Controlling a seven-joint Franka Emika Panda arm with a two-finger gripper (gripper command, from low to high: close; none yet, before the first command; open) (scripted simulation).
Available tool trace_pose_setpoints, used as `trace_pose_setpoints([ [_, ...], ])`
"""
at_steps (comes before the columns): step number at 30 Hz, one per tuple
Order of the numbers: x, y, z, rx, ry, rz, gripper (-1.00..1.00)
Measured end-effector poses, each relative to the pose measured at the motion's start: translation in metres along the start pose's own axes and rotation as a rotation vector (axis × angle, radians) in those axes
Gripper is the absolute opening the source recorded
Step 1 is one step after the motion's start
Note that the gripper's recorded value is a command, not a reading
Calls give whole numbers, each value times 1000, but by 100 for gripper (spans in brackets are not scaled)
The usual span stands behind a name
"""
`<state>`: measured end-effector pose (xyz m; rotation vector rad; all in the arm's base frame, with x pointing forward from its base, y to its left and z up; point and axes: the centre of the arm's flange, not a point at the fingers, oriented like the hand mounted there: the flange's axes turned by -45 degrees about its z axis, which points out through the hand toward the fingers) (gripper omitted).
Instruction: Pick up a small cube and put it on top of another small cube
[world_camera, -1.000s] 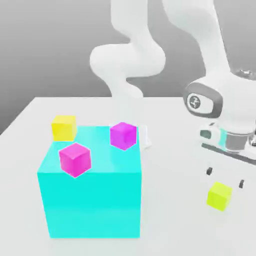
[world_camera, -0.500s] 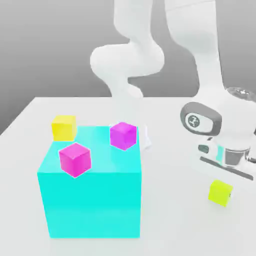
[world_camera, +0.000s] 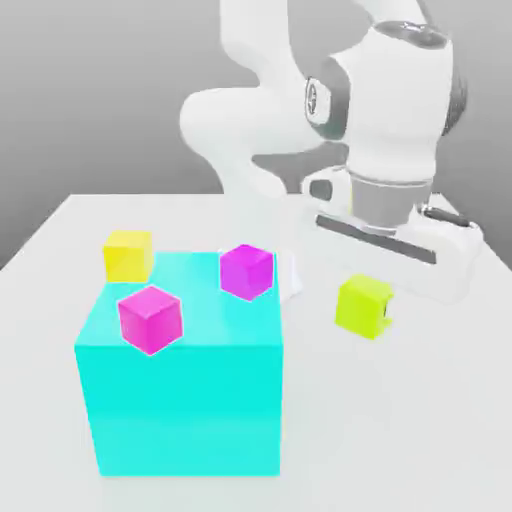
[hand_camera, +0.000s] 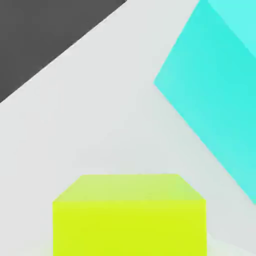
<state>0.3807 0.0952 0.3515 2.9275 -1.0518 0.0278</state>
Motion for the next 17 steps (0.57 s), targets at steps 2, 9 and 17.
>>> trace_pose_setpoints([
  [2,13,22,-21,2,-5,-4,-100],
  [9,32,105,-86,23,-26,-27,-100],
  [17,31,114,-37,28,-29,-31,100],
])
